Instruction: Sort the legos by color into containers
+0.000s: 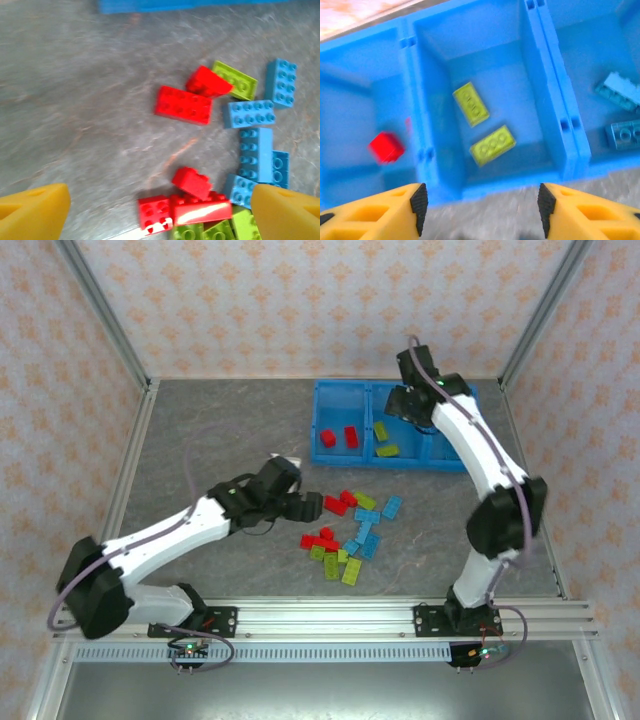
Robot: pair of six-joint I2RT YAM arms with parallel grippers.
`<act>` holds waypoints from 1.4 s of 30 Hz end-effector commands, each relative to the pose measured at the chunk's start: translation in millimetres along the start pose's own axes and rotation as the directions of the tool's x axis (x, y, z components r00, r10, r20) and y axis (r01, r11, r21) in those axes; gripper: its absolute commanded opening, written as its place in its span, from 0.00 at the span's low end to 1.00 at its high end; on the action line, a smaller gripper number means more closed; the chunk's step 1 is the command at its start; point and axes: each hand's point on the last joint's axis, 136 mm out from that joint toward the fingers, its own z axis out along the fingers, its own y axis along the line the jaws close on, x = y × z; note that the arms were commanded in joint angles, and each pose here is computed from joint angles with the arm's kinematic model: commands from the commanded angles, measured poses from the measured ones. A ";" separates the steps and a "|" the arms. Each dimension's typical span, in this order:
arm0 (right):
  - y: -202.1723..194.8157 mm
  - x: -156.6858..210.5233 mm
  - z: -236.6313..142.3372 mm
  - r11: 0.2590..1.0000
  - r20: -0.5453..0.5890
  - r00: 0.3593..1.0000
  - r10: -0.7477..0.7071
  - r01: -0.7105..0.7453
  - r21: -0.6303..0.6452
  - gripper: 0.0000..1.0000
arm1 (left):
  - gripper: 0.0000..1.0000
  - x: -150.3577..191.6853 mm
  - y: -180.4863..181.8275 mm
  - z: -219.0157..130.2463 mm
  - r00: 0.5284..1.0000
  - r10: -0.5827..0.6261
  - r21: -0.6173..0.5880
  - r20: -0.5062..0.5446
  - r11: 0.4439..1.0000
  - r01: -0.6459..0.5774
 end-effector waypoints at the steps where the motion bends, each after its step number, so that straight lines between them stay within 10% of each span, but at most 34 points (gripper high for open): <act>1: -1.2 44.6 -40.2 0.991 -0.105 0.994 -0.001 -0.014 -0.134 0.66 | 0.91 1.7 -20.6 16.6 0.985 0.142 0.007 -0.100 0.990 -0.142; 16: -60.6 126.5 -88.5 0.996 -0.162 0.987 0.008 -0.023 -0.090 0.85 | 0.90 18.4 -27.4 122.7 0.888 0.309 -0.013 -0.340 0.943 -0.333; 26: -47.6 126.7 -93.4 0.988 -0.196 0.980 0.034 -0.063 -0.144 0.85 | 0.68 26.1 -14.6 144.5 0.888 0.293 -0.067 -0.356 0.939 -0.337; 36: -20.1 164.9 -105.2 0.945 -0.366 0.930 -0.027 -0.096 -0.313 0.85 | 0.59 11.3 -21.1 121.4 0.924 0.259 -0.055 -0.282 0.957 -0.285; 42: 1.3 145.4 -123.7 0.897 -0.310 0.950 0.026 -0.159 -0.412 0.85 | 0.59 -53.5 -39.8 55.0 0.966 0.246 -0.061 -0.079 0.966 -0.251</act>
